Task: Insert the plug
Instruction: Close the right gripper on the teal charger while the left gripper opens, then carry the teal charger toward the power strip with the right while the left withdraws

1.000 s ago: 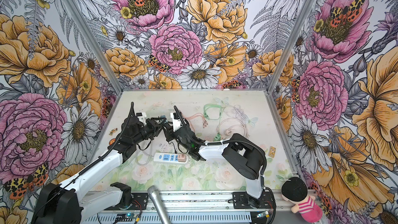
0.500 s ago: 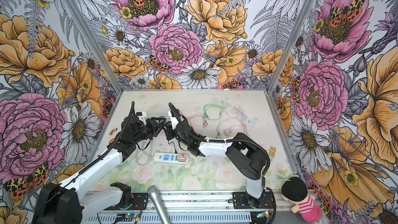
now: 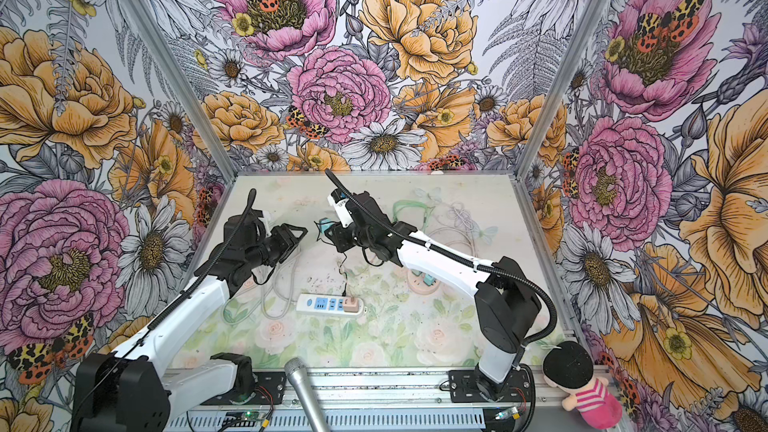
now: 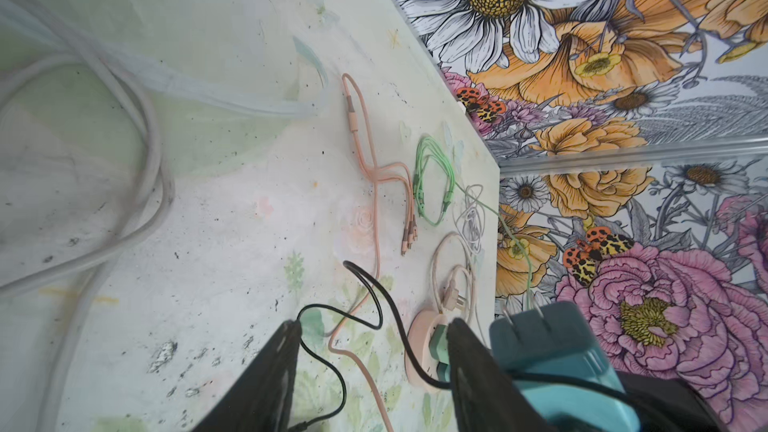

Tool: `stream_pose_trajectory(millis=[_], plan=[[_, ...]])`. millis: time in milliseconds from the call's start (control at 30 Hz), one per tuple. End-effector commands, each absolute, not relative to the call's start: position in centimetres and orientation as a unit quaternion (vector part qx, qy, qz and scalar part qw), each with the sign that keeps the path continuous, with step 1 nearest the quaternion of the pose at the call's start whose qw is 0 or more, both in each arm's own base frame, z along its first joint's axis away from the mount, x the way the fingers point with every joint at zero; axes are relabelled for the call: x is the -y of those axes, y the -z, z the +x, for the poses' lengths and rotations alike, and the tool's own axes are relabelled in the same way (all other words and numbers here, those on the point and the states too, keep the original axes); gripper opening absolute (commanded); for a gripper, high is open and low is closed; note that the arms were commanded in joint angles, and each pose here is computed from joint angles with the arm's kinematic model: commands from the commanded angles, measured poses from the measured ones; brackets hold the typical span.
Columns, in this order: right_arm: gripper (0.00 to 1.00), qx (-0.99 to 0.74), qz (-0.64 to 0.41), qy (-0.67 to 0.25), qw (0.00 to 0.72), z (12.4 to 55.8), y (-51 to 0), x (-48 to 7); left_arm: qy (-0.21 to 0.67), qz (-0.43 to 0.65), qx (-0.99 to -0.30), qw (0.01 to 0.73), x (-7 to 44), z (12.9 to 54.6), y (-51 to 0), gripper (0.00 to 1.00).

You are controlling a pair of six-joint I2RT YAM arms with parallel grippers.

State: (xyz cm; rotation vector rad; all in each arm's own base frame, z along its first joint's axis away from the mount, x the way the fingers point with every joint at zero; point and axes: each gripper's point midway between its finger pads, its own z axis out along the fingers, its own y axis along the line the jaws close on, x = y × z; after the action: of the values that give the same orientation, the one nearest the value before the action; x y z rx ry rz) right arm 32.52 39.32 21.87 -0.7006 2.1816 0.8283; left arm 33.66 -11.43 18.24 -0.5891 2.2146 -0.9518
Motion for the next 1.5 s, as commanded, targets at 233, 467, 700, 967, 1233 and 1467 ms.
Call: stream_pose_trajectory(millis=[233, 467, 700, 967, 1233, 1467], plan=[[0.0, -0.857, -0.299, -0.32, 0.272, 32.2, -22.8, -39.3, 0.299, 0.0, -0.882, 0.364, 15.1, 30.4, -18.9, 0.58], [0.0, -0.868, -0.324, -0.288, 0.242, 32.7, -22.9, -38.2, 0.225, 0.081, -0.877, 0.418, 16.5, 29.3, -19.6, 0.6], [0.0, -0.861, -0.331, -0.312, 0.228, 31.3, -24.0, -38.1, 0.191, 0.115, -0.853, 0.472, 16.4, 31.0, -19.7, 0.62], [0.0, -0.856, -0.334, -0.325, 0.225, 30.1, -25.3, -37.6, 0.235, 0.2, -0.805, 0.507, 19.4, 31.9, -20.5, 0.62], [0.0, -0.849, -0.344, -0.342, 0.21, 28.6, -26.4, -37.0, 0.243, 0.193, -0.79, 0.529, 19.0, 34.5, -19.6, 0.4], [0.0, -0.857, -0.353, -0.325, 0.185, 27.6, -25.3, -35.7, 0.246, 0.165, -0.768, 0.568, 16.6, 35.3, -22.2, 0.1]])
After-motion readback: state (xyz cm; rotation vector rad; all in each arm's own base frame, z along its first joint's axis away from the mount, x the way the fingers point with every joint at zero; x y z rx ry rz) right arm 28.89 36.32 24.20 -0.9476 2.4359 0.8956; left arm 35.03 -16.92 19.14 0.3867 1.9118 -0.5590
